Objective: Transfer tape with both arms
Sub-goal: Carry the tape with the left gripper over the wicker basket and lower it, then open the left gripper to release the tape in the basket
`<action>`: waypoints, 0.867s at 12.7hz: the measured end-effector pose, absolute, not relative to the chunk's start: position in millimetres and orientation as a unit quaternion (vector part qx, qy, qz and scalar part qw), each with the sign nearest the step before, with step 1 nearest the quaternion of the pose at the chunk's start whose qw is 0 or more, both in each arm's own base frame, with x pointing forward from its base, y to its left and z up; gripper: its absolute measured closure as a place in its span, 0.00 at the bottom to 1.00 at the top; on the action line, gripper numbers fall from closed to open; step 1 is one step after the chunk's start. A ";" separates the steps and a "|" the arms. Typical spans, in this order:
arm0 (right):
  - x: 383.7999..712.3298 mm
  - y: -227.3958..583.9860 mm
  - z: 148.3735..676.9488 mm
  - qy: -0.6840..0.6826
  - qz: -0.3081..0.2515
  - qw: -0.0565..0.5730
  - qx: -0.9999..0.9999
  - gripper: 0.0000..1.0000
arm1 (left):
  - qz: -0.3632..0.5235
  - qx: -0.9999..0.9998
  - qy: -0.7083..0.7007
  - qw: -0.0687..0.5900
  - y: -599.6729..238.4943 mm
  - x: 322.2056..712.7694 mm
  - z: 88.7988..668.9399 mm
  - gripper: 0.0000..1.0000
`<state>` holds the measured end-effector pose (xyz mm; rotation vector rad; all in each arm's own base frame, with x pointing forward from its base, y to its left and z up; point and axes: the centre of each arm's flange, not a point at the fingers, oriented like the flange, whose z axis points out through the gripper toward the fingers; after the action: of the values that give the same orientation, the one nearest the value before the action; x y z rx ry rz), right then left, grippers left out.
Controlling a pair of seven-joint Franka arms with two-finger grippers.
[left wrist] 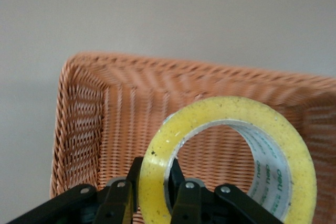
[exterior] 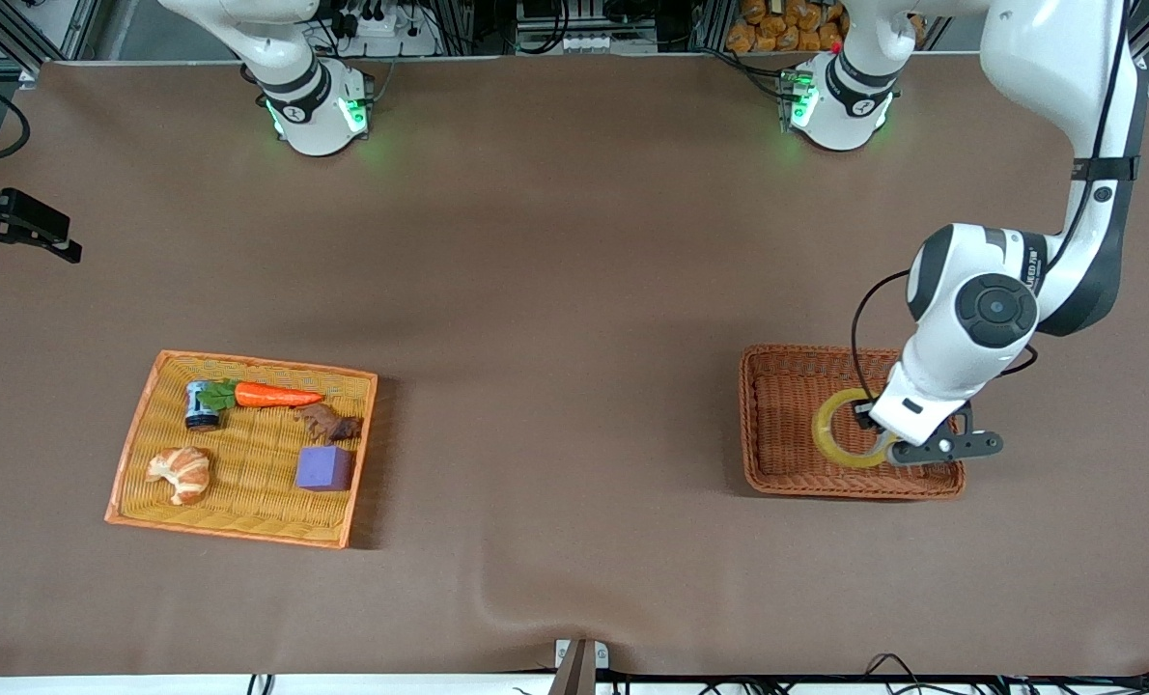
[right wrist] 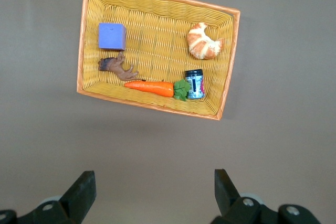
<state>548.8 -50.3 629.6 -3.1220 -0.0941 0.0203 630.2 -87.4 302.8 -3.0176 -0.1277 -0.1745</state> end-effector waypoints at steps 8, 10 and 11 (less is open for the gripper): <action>545.8 -54.1 626.5 0.009 0.019 0.007 -1.000 0.00 | -0.114 -0.992 -0.050 0.033 -25.3 599.9 272.5 0.36; 541.6 -56.9 625.2 0.012 0.035 0.008 -0.999 0.00 | -0.146 -0.987 -0.052 0.037 -27.2 609.3 341.2 0.13; 540.5 -59.7 626.1 0.015 0.037 0.008 -0.999 0.00 | -0.142 -0.987 -0.053 0.045 -32.4 608.4 382.2 0.02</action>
<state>540.5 -59.7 626.1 -3.1231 0.0463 0.1156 608.4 -32.4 382.2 -3.0167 -0.1616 -0.4348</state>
